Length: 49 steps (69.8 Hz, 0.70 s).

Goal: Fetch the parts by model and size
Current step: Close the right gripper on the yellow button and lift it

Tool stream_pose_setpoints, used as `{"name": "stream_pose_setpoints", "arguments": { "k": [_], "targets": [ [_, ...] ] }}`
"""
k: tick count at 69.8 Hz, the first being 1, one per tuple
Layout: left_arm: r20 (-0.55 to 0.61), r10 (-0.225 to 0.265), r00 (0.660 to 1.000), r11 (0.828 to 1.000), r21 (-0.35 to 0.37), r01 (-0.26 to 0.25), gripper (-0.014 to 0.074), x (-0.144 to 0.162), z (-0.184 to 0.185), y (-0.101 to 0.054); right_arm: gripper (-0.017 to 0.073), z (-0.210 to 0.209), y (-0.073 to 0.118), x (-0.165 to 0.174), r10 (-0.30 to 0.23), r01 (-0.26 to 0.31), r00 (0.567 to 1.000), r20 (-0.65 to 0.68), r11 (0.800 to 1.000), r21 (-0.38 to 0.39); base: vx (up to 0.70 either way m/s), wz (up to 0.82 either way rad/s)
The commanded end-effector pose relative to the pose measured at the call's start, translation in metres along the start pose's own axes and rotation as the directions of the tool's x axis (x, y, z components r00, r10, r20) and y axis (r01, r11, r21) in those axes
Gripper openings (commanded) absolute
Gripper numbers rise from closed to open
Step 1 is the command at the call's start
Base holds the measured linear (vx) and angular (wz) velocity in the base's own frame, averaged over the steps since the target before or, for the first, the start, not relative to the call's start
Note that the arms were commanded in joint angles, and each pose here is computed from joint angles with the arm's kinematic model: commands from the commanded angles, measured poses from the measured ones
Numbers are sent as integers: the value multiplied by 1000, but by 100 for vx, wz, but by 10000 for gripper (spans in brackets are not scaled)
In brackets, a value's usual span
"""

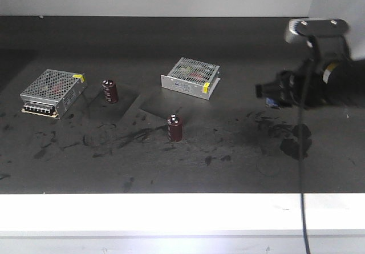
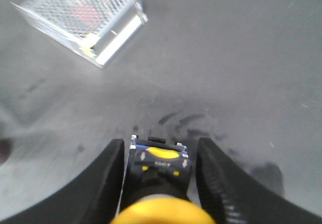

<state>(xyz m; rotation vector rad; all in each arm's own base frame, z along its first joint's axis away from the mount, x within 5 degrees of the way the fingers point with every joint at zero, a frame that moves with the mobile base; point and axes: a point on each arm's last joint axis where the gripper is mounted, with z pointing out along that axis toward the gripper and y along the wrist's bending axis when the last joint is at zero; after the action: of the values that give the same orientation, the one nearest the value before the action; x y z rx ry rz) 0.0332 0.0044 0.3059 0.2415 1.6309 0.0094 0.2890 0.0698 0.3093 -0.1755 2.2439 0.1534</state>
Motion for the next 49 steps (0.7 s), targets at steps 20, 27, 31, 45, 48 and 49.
{"name": "stream_pose_setpoints", "arguments": {
  "k": [20,27,31,45,48,49],
  "targets": [
    [87,-2,996,1000,7,1,-6,-14,-1,0,-2,-94,-6,28,-114,111,910,399,993,31,0,0],
    [87,-2,996,1000,7,1,-6,-14,-1,0,-2,-113,-7,45,-126,121,886,446,992,40,0,0],
    [87,-2,996,1000,7,1,-6,-14,-1,0,-2,-123,-8,54,-122,117,875,469,992,40,0,0],
    [87,-2,996,1000,7,1,-6,-14,-1,0,-2,-158,-12,92,-117,108,828,548,993,48,0,0],
    [87,-2,996,1000,7,1,-6,-14,-1,0,-2,-164,-13,101,-116,105,824,554,993,51,0,0],
    [87,-2,996,1000,7,1,-6,-14,-1,0,-2,-165,-13,104,-115,104,827,551,993,52,0,0]
  ]
}}
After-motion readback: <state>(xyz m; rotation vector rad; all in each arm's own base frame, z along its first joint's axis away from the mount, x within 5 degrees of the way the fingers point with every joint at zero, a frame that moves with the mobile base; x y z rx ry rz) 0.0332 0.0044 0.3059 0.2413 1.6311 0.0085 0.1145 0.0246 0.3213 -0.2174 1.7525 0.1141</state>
